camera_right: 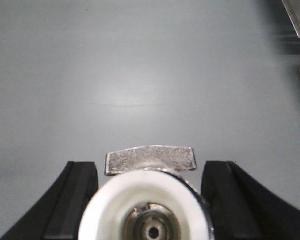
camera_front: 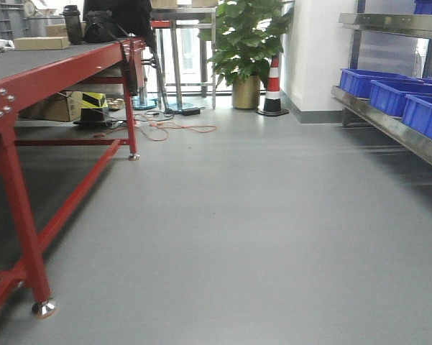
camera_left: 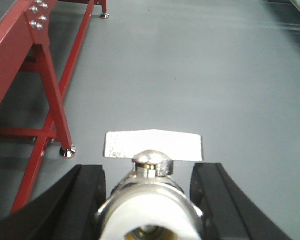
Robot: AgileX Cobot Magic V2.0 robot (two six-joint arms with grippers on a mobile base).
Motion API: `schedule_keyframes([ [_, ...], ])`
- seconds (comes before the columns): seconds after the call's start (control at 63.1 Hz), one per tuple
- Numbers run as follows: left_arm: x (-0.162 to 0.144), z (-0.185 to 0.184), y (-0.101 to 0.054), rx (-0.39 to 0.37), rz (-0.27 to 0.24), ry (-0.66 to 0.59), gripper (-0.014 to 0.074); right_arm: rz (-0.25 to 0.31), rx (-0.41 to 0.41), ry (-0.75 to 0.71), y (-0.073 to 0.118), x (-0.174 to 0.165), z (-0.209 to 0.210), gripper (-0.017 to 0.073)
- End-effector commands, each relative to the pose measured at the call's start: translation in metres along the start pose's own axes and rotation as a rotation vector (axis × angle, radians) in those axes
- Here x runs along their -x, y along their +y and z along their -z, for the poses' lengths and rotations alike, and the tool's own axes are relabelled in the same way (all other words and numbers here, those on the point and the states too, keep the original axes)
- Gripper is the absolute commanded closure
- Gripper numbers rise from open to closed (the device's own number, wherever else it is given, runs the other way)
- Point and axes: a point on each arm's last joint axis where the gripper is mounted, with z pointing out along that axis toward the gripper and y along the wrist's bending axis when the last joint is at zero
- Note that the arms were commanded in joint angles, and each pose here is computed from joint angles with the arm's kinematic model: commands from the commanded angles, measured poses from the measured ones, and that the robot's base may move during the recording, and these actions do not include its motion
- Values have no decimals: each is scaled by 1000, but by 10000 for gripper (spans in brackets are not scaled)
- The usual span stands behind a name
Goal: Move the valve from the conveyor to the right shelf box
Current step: 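Drive the base away from the conveyor to the blue-bin shelf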
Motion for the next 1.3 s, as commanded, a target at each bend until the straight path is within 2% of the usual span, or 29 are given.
schedule_keyframes([
  [0.0,8,5,-1,-2,11,-65,704,9,-14,-80,-1,7,6,726],
  [1.283,8,5,-1,-2,11,-65,704,9,-14,-80,-1,7,6,726],
])
